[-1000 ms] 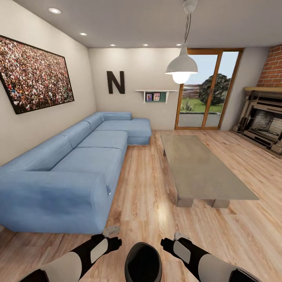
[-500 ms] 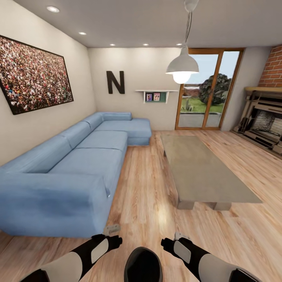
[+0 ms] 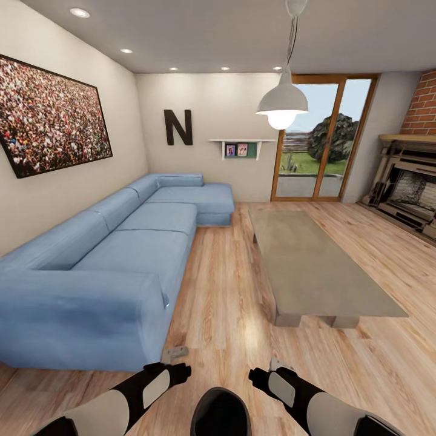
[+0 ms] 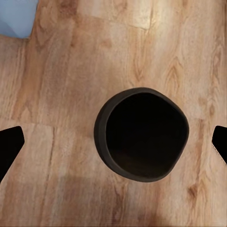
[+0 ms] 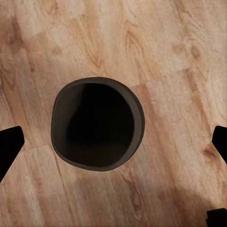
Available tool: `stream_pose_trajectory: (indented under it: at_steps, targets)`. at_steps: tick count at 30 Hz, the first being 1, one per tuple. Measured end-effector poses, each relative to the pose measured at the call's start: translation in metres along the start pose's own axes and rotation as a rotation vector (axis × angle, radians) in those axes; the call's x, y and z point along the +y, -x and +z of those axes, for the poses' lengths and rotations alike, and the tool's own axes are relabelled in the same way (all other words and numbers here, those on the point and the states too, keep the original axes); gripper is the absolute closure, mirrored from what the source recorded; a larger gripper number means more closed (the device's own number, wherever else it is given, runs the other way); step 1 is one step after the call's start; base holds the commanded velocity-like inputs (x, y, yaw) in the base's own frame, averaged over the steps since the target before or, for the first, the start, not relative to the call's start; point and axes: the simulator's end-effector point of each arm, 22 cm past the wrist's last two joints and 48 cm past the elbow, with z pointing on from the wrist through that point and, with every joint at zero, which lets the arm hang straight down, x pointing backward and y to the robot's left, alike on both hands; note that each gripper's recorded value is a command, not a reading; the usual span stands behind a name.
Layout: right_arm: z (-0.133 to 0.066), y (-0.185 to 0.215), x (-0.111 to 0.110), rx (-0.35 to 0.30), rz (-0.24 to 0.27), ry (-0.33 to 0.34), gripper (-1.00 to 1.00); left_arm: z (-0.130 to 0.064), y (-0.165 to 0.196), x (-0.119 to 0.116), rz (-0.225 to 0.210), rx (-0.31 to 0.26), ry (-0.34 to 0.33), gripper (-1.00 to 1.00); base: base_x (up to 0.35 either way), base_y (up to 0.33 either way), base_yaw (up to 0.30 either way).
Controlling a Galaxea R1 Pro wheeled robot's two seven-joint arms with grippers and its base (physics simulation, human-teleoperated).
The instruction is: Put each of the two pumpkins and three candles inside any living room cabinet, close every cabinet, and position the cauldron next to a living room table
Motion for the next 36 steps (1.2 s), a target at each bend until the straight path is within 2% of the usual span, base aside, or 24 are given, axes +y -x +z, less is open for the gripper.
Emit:
stream_pose_trajectory:
  at_steps: [14,17,19,22,36]
  targets:
    - [0.017,-0.007,-0.001,0.005,-0.005,0.011,-1.0,0.017,-0.006,0.003,0.001,-0.011,0.0,-1.0,0.0,0.0,0.0]
    - [0.021,-0.007,0.0,0.003,-0.006,0.017,-1.0,0.021,-0.01,-0.004,0.015,-0.009,-0.008,-1.0,0.0,0.0,0.0]
    - [0.024,-0.009,0.001,0.002,-0.007,0.02,-1.0,0.023,-0.012,-0.007,0.045,-0.012,-0.008,-1.0,0.0,0.0,0.0]
    - [0.028,-0.01,0.0,0.001,-0.008,0.021,-1.0,0.027,-0.014,-0.007,0.068,-0.016,-0.007,-1.0,0.0,0.0,0.0]
    - [0.048,-0.019,-0.004,-0.001,-0.008,0.024,-1.0,0.047,-0.027,-0.004,0.079,-0.017,-0.005,-1.0,0.0,0.0,0.0]
